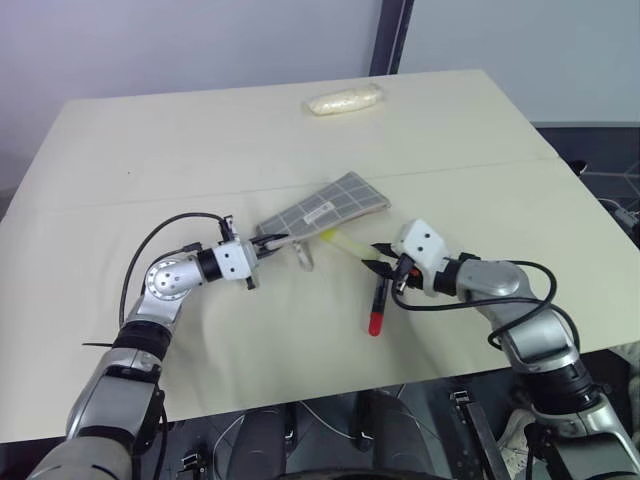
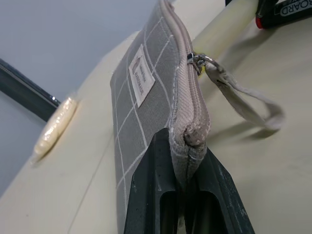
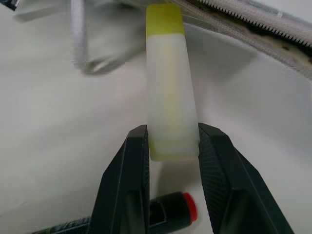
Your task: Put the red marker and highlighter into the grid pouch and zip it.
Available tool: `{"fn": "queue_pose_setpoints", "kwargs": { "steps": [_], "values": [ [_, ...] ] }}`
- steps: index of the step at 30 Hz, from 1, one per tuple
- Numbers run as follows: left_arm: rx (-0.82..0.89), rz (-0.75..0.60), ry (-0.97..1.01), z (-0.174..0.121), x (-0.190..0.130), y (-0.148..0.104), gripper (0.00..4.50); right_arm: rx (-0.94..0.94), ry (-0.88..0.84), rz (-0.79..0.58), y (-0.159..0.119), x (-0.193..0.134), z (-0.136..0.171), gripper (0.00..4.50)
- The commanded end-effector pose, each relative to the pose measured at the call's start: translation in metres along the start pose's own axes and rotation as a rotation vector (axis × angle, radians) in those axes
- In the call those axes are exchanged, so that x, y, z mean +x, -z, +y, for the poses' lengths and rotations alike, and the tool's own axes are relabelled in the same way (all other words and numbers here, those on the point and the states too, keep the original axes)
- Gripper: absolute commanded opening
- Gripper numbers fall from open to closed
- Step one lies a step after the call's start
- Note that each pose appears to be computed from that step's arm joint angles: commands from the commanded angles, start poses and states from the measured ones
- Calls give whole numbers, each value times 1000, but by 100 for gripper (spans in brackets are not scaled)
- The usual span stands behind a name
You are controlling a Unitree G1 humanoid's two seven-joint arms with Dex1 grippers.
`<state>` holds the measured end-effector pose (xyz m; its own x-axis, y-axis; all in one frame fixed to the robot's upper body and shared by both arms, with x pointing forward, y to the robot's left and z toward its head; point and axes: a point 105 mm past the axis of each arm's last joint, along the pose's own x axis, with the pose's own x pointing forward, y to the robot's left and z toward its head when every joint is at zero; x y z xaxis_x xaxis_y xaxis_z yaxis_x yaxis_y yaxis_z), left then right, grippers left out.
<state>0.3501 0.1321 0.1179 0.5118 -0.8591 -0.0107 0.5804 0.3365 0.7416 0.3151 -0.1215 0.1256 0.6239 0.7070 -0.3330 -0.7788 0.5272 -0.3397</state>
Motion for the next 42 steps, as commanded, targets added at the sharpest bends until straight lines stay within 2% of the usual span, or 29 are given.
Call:
{"fn": "queue_pose_setpoints", "kwargs": {
  "steps": [1,4,7,13,20,31,36,42],
  "values": [
    [-27,9,-89,26,-6,1,0,-28,34,-56,-19,-31,-9,82],
    [-43,17,-104,33,-11,3,0,-8,67,-28,-17,-61,-11,82],
    [-55,6,-93,32,-12,2,0,9,87,-24,-17,-66,-9,82],
    [-76,-9,-72,34,-6,2,0,13,114,-29,-15,-50,-8,82],
    [-70,-36,-42,28,1,-3,0,11,116,-8,-10,-46,-5,82],
    [26,-38,59,8,-3,-7,0,-4,88,-18,-15,-35,-9,82],
    [92,-86,168,-6,1,-17,0,-187,-3,69,-13,-14,-6,82],
    [83,-125,185,-2,5,-24,0,-311,-53,15,-35,6,1,82]
  ]
}}
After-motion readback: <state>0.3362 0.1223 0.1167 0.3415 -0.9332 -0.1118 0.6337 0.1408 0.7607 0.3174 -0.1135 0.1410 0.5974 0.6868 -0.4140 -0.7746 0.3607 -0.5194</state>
